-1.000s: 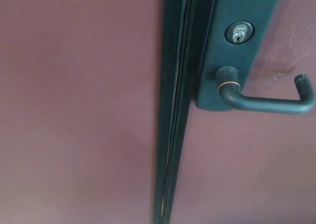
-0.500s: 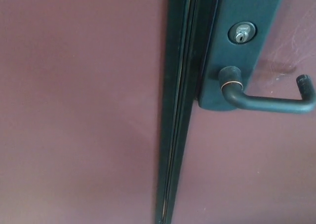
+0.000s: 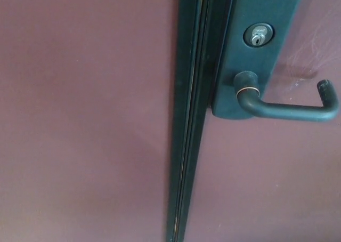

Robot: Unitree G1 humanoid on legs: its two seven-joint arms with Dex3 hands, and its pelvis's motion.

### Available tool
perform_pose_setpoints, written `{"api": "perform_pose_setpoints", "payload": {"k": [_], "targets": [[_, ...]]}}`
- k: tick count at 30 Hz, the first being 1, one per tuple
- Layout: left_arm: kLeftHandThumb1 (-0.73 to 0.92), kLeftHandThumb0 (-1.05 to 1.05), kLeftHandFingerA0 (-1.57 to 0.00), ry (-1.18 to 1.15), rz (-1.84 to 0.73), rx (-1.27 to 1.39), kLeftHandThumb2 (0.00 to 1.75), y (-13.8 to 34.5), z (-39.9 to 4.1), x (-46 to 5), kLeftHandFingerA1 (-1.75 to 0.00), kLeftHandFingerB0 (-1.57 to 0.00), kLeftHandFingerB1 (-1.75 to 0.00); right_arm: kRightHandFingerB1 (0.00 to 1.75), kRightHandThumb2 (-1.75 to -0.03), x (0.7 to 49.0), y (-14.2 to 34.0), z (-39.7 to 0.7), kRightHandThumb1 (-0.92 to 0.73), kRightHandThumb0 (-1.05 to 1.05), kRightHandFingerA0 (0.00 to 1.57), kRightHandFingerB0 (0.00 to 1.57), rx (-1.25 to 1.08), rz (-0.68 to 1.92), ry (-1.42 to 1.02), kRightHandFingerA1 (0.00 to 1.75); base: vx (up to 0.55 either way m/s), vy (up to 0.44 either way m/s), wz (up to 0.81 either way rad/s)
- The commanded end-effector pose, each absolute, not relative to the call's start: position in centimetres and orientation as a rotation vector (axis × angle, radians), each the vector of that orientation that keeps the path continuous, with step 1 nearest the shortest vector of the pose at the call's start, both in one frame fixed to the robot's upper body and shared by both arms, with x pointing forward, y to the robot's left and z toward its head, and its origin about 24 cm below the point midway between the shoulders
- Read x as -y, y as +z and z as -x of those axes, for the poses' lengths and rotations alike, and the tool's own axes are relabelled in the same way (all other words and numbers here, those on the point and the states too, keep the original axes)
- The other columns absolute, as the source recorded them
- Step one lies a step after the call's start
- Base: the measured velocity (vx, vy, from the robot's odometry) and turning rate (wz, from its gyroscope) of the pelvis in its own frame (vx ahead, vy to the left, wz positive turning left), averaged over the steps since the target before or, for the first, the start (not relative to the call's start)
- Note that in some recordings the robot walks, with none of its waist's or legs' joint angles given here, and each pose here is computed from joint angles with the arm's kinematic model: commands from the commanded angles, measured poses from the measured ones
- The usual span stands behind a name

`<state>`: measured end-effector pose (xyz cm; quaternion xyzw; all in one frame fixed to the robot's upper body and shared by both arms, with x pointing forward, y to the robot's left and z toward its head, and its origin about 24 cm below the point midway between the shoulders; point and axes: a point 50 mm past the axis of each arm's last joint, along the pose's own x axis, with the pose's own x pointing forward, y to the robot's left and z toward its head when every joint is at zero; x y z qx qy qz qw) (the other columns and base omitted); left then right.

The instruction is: The robot walks towards the door handle and put its right hand on it and twist the handle

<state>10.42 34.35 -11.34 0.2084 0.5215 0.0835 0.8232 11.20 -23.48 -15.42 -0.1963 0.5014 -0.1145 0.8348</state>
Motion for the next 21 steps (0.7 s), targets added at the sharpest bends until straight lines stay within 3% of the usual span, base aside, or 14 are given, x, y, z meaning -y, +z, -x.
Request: {"api": "perform_pose_setpoints", "payload": {"k": [1,7,11,12,15,18,19,21], "targets": [[0.58,-0.31,-0.73,0.154,-0.450,-1.121,0.58,-11.4,-10.1,-34.3,-0.50,-0.52,-0.41,0.45,-0.59,24.1,-15.4,-10.9,-0.64,-0.26,0.79,0.62,-1.068,0.357,-0.289,0.63,0.00,0.000,0.00],[0.58,-0.31,-0.74,0.167,-0.449,-1.127,0.58,-11.4,-10.1,-34.5,-0.51,-0.52,-0.41,0.45,-0.59,26.9,-13.3,-12.8,-0.63,-0.30,0.77,0.62,-0.835,0.217,-0.541,0.58,0.00,0.000,0.00],[0.58,-0.31,-0.74,0.175,-0.446,-1.126,0.58,-11.2,-10.1,-34.7,-0.51,-0.52,-0.41,0.45,-0.59,27.7,-12.2,-13.2,-0.63,-0.31,0.77,0.62,-0.725,0.168,-0.581,0.58,0.00,0.000,0.00],[0.58,-0.32,-0.74,0.166,-0.451,-1.121,0.58,-11.2,-10.2,-34.7,-0.51,-0.52,-0.40,0.46,-0.59,29.7,-9.7,-12.6,-0.62,-0.32,0.76,0.63,-0.525,0.162,-0.608,0.58,0.00,0.000,0.00],[0.58,-0.32,-0.73,0.168,-0.449,-1.121,0.58,-11.1,-10.1,-34.9,-0.51,-0.52,-0.41,0.46,-0.59,30.7,-7.3,-12.0,-0.61,-0.32,0.76,0.63,-0.393,0.173,-0.603,0.58,0.00,0.000,0.00],[0.58,-0.32,-0.73,0.168,-0.449,-1.121,0.58,-11.1,-10.1,-34.9,-0.51,-0.52,-0.41,0.46,-0.59,30.6,-7.1,-11.9,-0.61,-0.32,0.76,0.63,-0.394,0.169,-0.602,0.58,0.00,0.000,0.00],[0.58,-0.32,-0.73,0.159,-0.469,-1.117,0.58,-11.0,-10.1,-35.0,-0.51,-0.52,-0.40,0.45,-0.58,32.6,-0.6,-12.0,-0.59,-0.33,0.64,0.61,-0.116,0.187,-0.560,0.50,0.00,0.000,0.00],[0.58,-0.32,-0.73,0.161,-0.471,-1.116,0.58,-11.0,-10.1,-35.0,-0.51,-0.52,-0.40,0.44,-0.58,32.8,0.9,-12.0,-0.59,-0.33,0.61,0.59,-0.068,0.189,-0.546,0.49,0.00,0.000,0.00]]}}
